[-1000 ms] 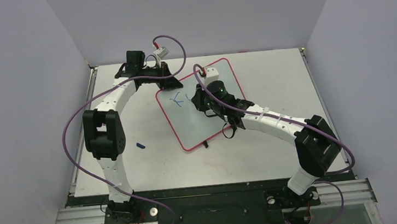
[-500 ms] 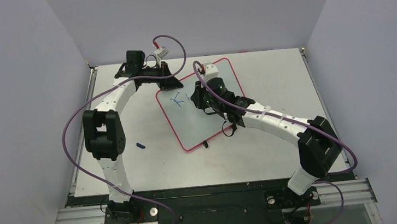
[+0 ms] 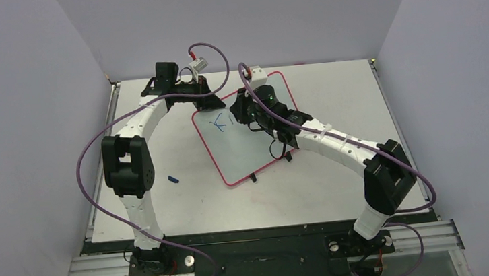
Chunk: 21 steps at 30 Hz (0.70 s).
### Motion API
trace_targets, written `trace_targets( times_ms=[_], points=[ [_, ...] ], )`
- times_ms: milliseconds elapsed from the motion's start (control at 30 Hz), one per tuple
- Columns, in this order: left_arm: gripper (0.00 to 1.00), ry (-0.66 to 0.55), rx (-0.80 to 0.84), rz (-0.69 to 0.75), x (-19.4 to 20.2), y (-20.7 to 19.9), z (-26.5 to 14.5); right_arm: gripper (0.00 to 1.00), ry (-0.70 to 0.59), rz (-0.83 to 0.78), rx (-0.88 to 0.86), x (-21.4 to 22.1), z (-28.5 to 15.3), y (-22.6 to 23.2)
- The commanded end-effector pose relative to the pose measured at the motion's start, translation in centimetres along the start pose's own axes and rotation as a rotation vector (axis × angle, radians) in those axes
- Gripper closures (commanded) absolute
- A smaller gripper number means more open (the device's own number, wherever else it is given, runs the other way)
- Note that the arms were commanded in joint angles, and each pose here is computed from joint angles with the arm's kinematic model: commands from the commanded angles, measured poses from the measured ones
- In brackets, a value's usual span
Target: Write a sentence on the whiteboard
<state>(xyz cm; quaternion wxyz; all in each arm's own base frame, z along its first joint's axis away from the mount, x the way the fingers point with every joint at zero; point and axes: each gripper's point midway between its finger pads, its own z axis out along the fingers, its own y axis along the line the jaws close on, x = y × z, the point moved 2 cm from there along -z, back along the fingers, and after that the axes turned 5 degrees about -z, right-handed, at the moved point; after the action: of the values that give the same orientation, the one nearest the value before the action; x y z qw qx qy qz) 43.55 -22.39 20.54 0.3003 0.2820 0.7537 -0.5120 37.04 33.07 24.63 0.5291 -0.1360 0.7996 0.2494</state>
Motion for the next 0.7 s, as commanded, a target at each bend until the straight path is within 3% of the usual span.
trace_targets(
  times_ms=[0,667],
  points=[
    [1.0,-0.01,0.057,0.166,-1.1,-2.5,0.1,1.0,-0.037,0.024,-0.025,-1.2,1.0,0.5],
    [1.0,-0.01,0.06,0.17,-1.2,-2.7,0.2,1.0,0.014,0.042,0.025,1.8,0.6,-2.1]
  ],
)
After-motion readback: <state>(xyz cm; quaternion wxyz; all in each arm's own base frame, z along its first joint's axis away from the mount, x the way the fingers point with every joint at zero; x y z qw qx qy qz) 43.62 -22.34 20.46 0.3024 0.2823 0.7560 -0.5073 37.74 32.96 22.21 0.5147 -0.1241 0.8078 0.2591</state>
